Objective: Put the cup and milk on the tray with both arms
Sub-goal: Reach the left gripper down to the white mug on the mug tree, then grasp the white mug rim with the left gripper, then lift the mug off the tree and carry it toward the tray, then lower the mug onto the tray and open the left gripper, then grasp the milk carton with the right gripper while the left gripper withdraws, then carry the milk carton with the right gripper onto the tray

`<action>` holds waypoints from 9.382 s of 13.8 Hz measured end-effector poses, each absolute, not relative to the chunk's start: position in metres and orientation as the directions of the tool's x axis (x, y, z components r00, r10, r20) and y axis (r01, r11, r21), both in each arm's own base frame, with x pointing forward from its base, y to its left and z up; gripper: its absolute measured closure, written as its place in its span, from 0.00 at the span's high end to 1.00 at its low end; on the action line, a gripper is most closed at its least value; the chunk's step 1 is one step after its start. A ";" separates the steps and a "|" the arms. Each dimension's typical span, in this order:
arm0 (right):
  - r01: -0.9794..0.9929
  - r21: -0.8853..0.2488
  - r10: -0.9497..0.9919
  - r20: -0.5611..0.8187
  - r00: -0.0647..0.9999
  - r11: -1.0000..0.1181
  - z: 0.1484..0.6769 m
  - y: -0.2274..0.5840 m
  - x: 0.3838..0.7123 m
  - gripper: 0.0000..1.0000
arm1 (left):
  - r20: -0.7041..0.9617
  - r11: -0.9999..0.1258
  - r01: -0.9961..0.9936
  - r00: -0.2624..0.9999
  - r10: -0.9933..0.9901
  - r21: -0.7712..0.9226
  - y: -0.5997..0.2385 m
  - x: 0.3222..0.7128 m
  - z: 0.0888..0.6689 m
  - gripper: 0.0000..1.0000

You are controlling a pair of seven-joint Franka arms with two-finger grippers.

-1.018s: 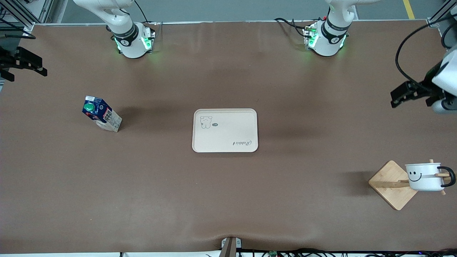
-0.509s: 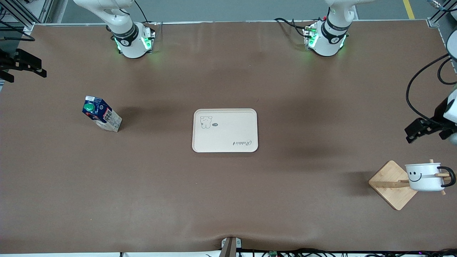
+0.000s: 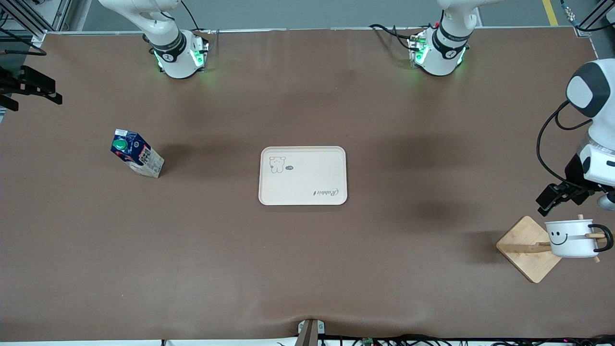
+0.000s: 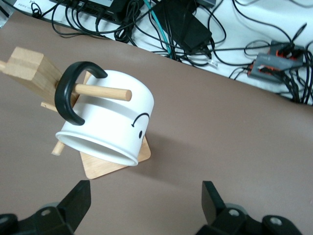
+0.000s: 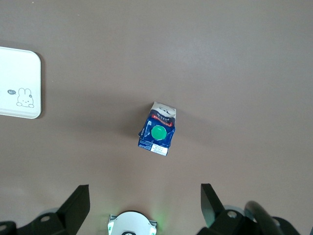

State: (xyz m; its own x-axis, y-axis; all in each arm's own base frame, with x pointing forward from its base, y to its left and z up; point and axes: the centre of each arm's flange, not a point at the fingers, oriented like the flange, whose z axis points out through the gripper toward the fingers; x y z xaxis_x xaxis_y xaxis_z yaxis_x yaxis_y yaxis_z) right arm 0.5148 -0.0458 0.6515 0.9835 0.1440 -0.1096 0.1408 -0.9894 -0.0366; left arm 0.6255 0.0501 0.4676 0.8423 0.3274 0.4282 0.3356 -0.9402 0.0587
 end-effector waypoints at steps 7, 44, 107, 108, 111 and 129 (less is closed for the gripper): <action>0.125 -0.040 0.129 -0.117 0.985 -0.991 0.648 -0.054 0.516 1.00 | 0.485 -0.922 0.370 0.789 0.377 0.115 0.070 0.627 0.420 1.00; 0.117 -0.064 0.124 -0.109 0.986 -0.991 0.647 -0.056 0.519 1.00 | 0.435 -0.971 0.236 0.870 0.230 0.042 -0.006 0.654 0.476 0.08; -0.198 0.014 -0.188 -0.384 0.904 -0.980 0.341 -0.058 0.513 1.00 | 0.043 -0.991 0.061 0.997 0.057 -0.116 -0.044 0.613 0.620 1.00; -0.201 0.018 -0.193 -0.382 0.904 -0.979 0.337 -0.054 0.510 1.00 | 0.045 -0.990 0.052 0.998 0.047 -0.132 -0.042 0.604 0.631 1.00; -0.200 0.027 -0.196 -0.369 0.909 -0.979 0.324 -0.043 0.506 0.93 | 0.034 -0.993 0.049 0.998 0.046 -0.109 -0.043 0.571 0.648 1.00; -0.197 -0.077 -0.138 -0.472 0.871 -0.977 0.423 0.320 0.572 0.65 | 0.018 -0.997 0.056 0.998 0.055 -0.053 -0.045 0.532 0.646 1.00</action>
